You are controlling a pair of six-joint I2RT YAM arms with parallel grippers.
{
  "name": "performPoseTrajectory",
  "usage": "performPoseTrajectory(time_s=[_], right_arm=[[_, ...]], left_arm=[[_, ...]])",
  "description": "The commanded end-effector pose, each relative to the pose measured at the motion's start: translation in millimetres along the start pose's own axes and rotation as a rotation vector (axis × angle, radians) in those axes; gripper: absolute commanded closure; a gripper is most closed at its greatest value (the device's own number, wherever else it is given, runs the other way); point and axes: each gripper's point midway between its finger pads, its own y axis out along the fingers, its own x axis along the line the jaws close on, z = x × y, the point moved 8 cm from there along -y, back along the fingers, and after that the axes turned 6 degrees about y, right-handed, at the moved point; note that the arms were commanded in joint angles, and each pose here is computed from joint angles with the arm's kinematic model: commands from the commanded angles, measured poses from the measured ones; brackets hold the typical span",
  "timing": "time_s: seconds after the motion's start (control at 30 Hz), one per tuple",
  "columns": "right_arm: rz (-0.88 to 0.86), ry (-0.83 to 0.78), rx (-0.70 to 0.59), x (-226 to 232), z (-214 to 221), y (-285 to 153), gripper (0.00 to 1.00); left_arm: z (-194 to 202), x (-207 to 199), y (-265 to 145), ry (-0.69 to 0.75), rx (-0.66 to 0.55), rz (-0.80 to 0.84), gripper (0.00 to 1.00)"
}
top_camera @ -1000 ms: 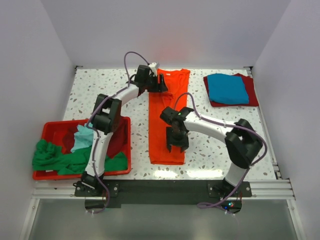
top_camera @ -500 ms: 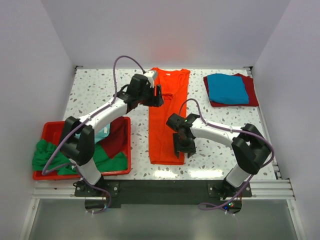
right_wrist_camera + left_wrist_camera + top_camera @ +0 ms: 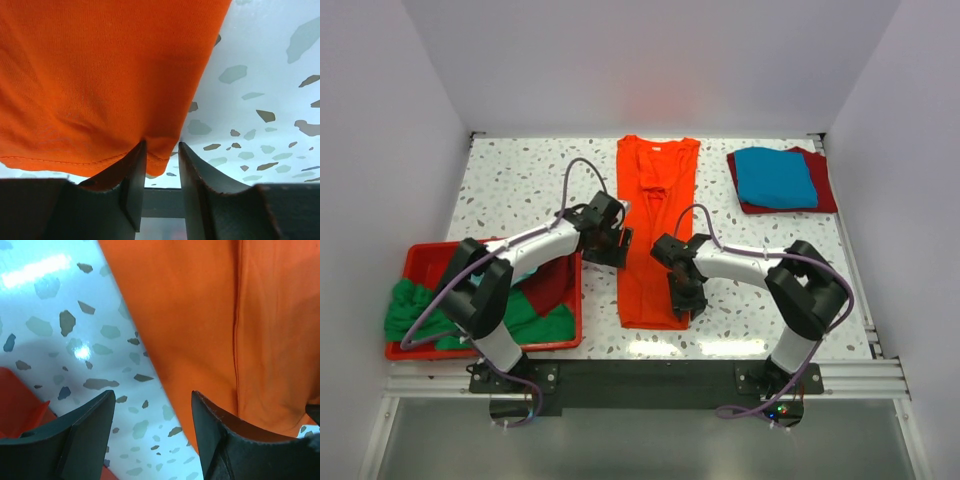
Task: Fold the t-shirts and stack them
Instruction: Fold the tshirt
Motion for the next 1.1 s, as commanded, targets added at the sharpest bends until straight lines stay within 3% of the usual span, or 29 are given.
performPoseTrajectory(time_s=[0.0,0.27,0.67,1.07], right_arm=[[-0.005,0.003,0.002,-4,3,-2,0.65],[-0.011,0.012,0.028,-9,11,-3,0.73],[-0.057,0.013,0.036,-9,16,-8,0.66],[-0.101,0.028,0.004,-8,16,-17,0.56]], left_arm=[[14,-2,-13,-0.009,0.040,0.017,0.33],[52,-17,-18,-0.045,0.121,0.133,0.37],[94,-38,-29,-0.147,0.178,0.319,0.35],[108,-47,-21,-0.144,0.201,0.328,0.34]])
